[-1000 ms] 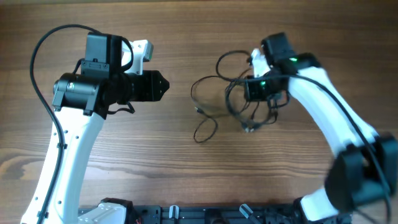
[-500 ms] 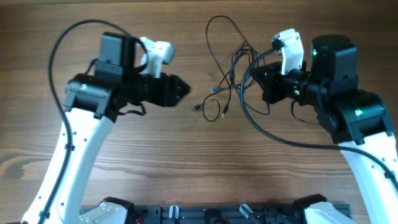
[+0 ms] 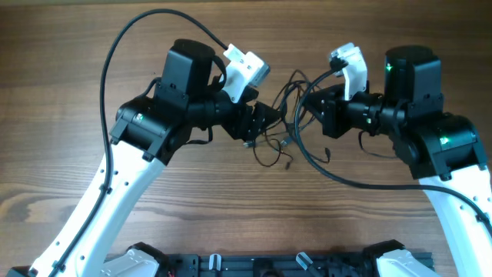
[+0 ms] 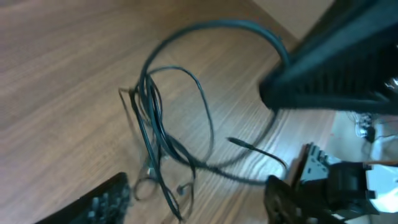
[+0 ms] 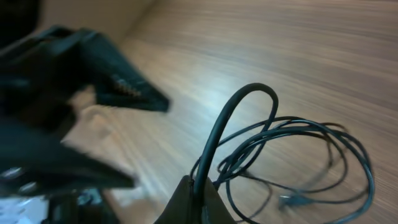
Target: Untangle cables
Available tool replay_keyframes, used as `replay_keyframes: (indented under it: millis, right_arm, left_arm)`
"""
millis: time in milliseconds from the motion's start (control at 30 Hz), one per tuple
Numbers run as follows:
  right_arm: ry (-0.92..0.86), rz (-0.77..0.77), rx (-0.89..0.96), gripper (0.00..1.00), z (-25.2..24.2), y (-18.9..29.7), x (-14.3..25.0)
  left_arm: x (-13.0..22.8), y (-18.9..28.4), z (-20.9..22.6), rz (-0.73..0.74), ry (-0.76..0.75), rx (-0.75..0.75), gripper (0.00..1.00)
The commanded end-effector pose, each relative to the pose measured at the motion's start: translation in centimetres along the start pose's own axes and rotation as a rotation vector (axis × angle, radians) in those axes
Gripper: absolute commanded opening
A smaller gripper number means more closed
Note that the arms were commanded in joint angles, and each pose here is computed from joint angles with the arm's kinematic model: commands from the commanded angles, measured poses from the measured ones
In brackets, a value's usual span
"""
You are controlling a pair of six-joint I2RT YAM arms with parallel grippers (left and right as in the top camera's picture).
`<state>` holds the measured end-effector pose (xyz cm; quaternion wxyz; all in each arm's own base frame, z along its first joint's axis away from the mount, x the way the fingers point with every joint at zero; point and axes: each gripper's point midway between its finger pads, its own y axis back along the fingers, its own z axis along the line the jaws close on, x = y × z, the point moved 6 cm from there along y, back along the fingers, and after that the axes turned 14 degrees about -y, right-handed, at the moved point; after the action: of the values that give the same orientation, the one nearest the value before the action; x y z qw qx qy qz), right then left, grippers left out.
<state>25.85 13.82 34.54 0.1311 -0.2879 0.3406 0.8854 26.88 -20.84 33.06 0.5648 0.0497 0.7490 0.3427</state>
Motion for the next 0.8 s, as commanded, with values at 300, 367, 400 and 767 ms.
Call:
replay_keyframes:
  millis: [300,367,400,767]
  right_arm:
    - [0.145,-0.025,-0.219,0.04,3.9,2.2,0.1]
    - [0.167,-0.048,-0.225,0.04,4.5,2.9,0.1]
    - [0.178,-0.06,-0.228,0.04,4.7,3.2,0.1]
    - [0.208,-0.138,-0.169,0.04,5.3,4.9,0.1]
  left_arm:
    - [0.5,-1.4,1.3,0.046,0.0,-0.044,0.65]
    - [0.8,-2.0,1.6,0.06,0.013,-0.039,0.65]
    - [0.9,-2.3,1.7,0.068,0.017,-0.037,0.65]
    - [2.3,-4.6,2.7,0.129,0.056,-0.011,0.15]
